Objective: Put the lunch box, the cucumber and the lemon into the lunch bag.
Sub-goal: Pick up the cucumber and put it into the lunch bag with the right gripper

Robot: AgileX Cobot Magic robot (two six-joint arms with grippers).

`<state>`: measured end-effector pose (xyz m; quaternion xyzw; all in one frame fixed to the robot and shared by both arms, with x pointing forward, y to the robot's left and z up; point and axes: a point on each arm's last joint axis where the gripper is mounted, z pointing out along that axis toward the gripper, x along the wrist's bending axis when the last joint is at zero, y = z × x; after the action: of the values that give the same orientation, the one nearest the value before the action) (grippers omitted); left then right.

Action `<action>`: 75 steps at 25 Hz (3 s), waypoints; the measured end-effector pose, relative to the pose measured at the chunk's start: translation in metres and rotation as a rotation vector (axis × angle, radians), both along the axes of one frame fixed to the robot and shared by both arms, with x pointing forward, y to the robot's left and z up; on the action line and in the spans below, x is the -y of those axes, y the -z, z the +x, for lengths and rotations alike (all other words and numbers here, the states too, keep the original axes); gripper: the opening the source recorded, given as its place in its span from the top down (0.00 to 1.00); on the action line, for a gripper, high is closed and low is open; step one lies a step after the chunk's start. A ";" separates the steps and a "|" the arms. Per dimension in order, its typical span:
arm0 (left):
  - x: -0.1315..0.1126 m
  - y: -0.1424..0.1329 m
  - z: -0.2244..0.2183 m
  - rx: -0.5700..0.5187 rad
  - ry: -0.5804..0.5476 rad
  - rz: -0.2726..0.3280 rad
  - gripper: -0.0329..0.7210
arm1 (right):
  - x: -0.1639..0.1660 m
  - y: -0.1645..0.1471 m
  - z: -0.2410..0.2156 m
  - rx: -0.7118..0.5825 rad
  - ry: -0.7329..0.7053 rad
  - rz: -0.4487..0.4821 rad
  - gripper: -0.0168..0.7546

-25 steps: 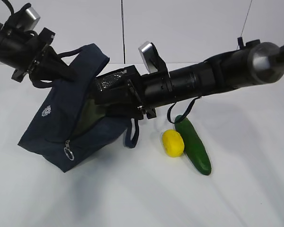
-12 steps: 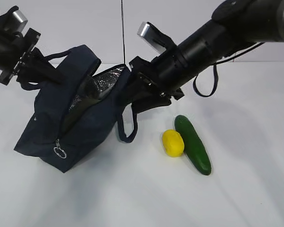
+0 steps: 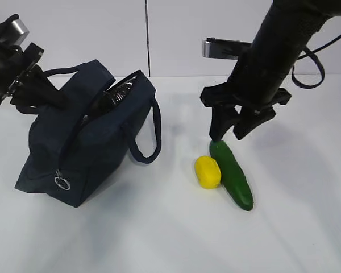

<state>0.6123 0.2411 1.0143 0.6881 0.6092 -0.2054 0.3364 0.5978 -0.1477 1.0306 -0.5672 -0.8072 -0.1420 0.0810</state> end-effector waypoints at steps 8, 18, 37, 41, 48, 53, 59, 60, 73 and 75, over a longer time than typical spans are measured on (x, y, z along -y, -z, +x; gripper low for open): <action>-0.003 -0.004 0.002 0.003 0.001 0.051 0.97 | 0.012 0.010 0.005 0.001 0.069 -0.144 0.46; -0.006 -0.014 0.007 0.002 -0.026 0.080 0.97 | 0.009 0.050 0.023 -0.006 0.068 -0.189 0.46; -0.008 -0.013 0.007 0.001 -0.018 0.109 0.97 | 0.009 0.106 0.047 0.001 0.083 -0.270 0.46; -0.008 -0.013 0.007 0.001 -0.018 0.109 0.97 | 0.008 0.112 0.047 -0.017 0.085 -0.271 0.46; -0.008 -0.013 0.007 0.001 -0.018 0.109 0.97 | 0.008 0.118 0.047 -0.032 0.087 -0.271 0.46; -0.008 -0.013 0.007 0.001 -0.018 0.109 0.97 | 0.008 0.118 0.047 -0.035 0.087 -0.270 0.49; -0.008 -0.013 0.007 0.001 -0.018 0.109 0.97 | 0.008 0.115 0.044 -0.078 0.080 -0.286 0.56; -0.008 -0.013 0.007 0.001 -0.018 0.109 0.97 | 0.009 0.114 0.042 -0.102 0.076 -0.294 0.56; -0.008 -0.013 0.007 0.003 -0.015 0.118 0.97 | -0.017 0.029 0.059 0.002 0.114 -0.014 0.57; -0.008 -0.013 0.007 0.003 -0.015 0.119 0.97 | -0.027 0.007 0.058 0.022 0.098 0.115 0.57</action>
<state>0.6190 0.2494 1.0270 0.7026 0.6249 -0.1654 0.2973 0.6554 -0.1207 1.0238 -0.5987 -0.7699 -0.1982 0.0974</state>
